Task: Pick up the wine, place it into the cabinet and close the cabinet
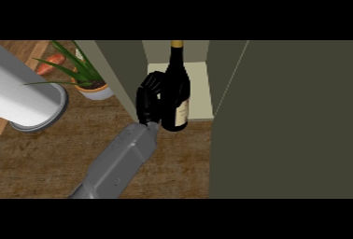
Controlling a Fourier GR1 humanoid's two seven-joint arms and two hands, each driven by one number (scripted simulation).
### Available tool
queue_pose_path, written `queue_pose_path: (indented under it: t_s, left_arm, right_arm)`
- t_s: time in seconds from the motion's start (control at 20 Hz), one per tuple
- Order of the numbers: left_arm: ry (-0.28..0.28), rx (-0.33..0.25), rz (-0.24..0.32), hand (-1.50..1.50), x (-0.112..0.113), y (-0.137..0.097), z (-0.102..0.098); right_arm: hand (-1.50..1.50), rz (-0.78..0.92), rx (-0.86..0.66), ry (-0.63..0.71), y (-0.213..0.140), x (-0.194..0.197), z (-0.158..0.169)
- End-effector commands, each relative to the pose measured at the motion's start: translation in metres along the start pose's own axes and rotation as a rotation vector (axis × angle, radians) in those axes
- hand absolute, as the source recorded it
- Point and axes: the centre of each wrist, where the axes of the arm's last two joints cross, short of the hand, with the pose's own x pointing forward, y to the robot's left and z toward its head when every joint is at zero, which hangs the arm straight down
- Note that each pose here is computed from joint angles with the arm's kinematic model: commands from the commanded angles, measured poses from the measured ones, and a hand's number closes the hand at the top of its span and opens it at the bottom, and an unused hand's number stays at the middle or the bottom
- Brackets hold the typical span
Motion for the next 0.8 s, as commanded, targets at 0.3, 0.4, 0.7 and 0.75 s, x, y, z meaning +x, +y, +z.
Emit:
queue_pose_path:
  t_s: [0.3,0.4,0.7,0.75]
  left_arm:
    - [-0.016,0.016,-0.017,1.50,0.018,-0.010,-0.037]
    - [-0.037,0.036,-0.021,1.50,0.034,-0.020,-0.050]
    - [-0.085,0.095,-0.172,1.50,0.039,-0.001,-0.066]
    - [-0.095,0.140,-0.187,1.50,0.062,-0.021,-0.075]
  right_arm:
    - [-1.50,-0.078,0.042,-0.076,0.001,0.034,0.021]
    - [-1.50,-0.084,0.049,-0.069,0.006,0.030,0.017]
    - [-1.50,-0.089,0.039,-0.068,0.004,0.017,0.014]
    - [-1.50,-0.077,0.034,-0.062,0.003,0.024,0.018]
